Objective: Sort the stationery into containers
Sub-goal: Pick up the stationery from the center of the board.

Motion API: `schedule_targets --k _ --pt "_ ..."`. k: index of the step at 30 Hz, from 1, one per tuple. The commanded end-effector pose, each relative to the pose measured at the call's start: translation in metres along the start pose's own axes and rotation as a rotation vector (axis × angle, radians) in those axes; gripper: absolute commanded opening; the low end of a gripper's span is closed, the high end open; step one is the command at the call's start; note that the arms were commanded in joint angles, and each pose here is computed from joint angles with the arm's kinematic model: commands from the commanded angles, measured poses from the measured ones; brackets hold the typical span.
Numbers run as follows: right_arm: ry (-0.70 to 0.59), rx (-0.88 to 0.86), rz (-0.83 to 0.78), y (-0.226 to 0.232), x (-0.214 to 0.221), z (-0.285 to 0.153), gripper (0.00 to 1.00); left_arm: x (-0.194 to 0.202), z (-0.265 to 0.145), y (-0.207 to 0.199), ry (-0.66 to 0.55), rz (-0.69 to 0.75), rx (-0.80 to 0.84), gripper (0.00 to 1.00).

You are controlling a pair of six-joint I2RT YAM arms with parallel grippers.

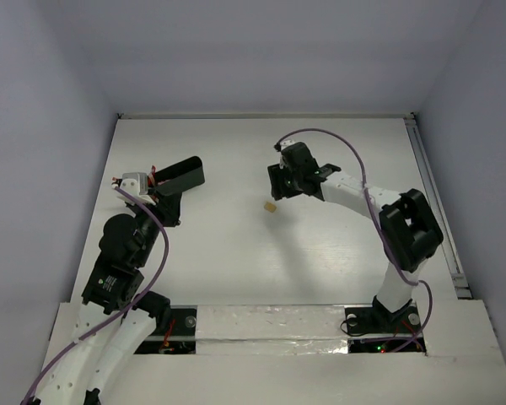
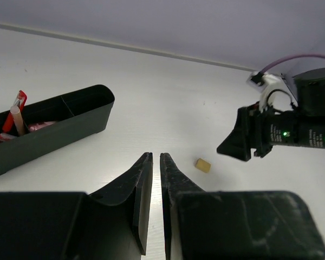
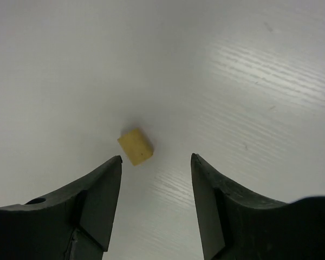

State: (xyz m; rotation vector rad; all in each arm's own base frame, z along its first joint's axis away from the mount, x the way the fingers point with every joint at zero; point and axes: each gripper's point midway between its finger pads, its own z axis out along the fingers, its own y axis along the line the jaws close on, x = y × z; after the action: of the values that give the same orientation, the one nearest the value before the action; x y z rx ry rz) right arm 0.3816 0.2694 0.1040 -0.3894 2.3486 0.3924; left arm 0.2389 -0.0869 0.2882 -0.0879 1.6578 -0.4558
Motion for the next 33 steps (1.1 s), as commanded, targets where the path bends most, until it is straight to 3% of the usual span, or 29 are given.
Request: schedule_targets --k 1,8,20,25,29,30,33 --pt "0.146 -0.063 -0.149 0.011 0.024 -0.004 0.60 -0.025 -0.003 -0.009 -0.073 -0.003 0.030 0.09" --pt "0.197 -0.176 -0.214 0.026 0.034 0.009 0.61 -0.023 -0.001 -0.011 -0.065 -0.002 0.038 0.10" --pt "0.263 -0.189 -0.231 0.037 0.039 0.045 0.58 -0.023 -0.002 -0.013 -0.068 0.001 0.049 0.13" --pt "0.289 -0.145 -0.243 0.032 0.047 0.050 0.42 -0.021 -0.001 -0.011 -0.058 0.002 0.042 0.13" --pt "0.286 -0.121 -0.256 0.031 0.047 0.048 0.20 -0.024 -0.002 -0.011 -0.072 0.000 0.039 0.14" --pt "0.266 -0.128 -0.264 0.038 0.042 0.046 0.10 -0.022 -0.001 -0.011 -0.064 0.000 0.038 0.14" --pt "0.206 -0.151 -0.243 0.047 0.022 0.044 0.03 -0.024 -0.002 -0.014 -0.068 -0.001 0.056 0.14"
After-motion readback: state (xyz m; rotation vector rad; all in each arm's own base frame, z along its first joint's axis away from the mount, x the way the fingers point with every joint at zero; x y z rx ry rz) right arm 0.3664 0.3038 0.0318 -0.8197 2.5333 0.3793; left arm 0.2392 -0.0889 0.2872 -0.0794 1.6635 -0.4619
